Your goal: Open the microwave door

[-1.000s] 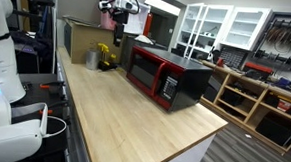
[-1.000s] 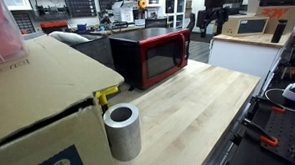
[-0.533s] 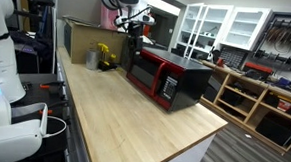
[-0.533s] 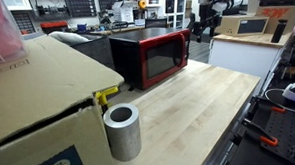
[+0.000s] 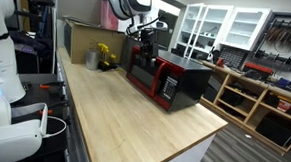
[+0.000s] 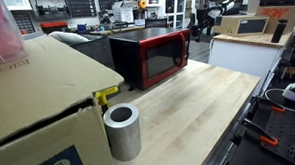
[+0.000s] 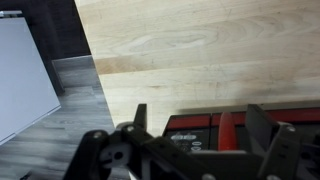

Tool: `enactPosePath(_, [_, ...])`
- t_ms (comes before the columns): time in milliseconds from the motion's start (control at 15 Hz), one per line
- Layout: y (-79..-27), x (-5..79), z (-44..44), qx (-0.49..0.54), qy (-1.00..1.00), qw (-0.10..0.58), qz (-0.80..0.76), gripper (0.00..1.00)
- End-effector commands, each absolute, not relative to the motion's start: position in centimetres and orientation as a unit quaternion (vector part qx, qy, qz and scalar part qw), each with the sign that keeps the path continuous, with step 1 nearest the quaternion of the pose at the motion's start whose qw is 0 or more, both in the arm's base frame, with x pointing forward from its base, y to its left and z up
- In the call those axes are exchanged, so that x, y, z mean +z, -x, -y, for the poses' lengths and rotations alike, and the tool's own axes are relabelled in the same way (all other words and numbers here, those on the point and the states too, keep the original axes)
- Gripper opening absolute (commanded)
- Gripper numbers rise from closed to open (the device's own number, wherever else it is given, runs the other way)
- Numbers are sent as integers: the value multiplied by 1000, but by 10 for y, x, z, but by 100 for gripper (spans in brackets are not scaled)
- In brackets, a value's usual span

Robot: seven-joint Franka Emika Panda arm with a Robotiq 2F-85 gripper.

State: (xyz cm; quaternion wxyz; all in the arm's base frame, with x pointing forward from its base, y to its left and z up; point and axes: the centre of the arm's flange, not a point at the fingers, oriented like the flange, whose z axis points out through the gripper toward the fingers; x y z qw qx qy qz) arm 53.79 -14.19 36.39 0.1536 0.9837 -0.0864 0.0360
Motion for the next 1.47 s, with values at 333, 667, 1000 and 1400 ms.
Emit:
enactPosePath(333, [-554,344,152,44,-982,162,84,100])
enactPosePath(667, [-579,334,161,73,-977,188,65,100])
enactPosePath(1000, [-608,328,162,65,-984,154,64,100])
enactPosePath(1400, [-634,328,164,67,-991,101,55,100])
